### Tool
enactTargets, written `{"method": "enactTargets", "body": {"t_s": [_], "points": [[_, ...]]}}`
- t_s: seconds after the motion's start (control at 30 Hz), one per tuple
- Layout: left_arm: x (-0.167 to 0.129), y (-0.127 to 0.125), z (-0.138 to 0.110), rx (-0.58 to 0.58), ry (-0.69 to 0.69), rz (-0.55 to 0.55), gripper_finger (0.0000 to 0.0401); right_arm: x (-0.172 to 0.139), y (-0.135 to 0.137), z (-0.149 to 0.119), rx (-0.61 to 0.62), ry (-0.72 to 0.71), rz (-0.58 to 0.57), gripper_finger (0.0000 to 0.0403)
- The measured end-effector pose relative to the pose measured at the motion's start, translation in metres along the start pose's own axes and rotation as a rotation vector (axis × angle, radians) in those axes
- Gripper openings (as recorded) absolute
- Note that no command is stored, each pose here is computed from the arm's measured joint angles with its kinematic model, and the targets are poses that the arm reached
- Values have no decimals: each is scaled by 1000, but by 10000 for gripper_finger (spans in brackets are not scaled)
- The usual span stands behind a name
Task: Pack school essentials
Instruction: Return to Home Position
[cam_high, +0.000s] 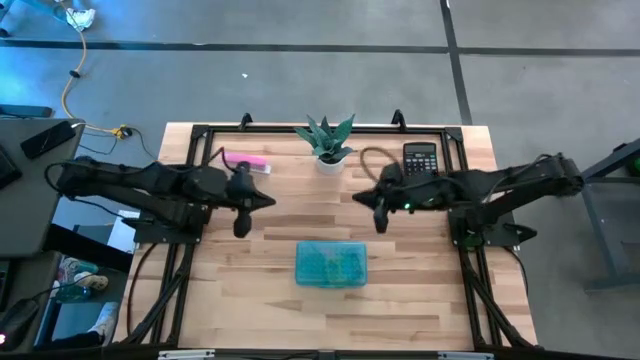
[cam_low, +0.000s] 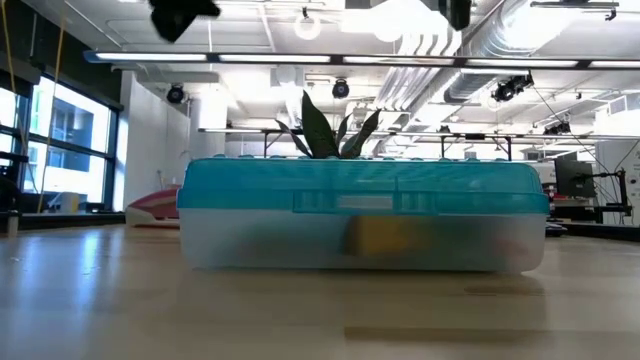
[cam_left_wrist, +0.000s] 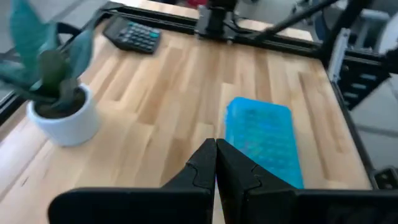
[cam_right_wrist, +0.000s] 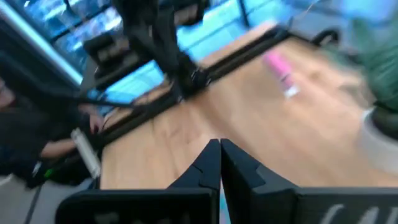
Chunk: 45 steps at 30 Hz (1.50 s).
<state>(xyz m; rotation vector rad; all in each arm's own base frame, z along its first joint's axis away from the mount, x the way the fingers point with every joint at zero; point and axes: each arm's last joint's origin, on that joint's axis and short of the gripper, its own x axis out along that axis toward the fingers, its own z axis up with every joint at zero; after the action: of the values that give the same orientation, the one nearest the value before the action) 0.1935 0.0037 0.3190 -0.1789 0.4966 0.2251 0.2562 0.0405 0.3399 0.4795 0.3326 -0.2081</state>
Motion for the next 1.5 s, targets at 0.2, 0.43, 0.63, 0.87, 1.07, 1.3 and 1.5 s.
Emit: {"method": "enactTargets", "body": {"t_s": [0.2,0.43,0.63,0.87,1.07,1.3,1.5], "points": [[-8,22,-43,-72,-103,12,0,-24,-11,19,-22,-129,-65,0],[-17,40,-82,-107,-216,5,0,-40,-23,33,-65,-199,-102,0],[-25,48,-108,-138,-280,2,0,-55,-34,44,-55,-262,-130,0],[-34,52,-129,-173,-384,-39,0,-86,-45,53,-25,-335,-151,0],[-29,55,-148,-210,-438,-48,0,-124,-55,56,-29,-410,-165,0],[-16,57,-163,-294,-526,-70,0,-182,-64,52,-94,-555,-191,0],[-8,58,-169,-317,-531,-76,0,-217,-77,31,-102,-572,-202,0]]}}
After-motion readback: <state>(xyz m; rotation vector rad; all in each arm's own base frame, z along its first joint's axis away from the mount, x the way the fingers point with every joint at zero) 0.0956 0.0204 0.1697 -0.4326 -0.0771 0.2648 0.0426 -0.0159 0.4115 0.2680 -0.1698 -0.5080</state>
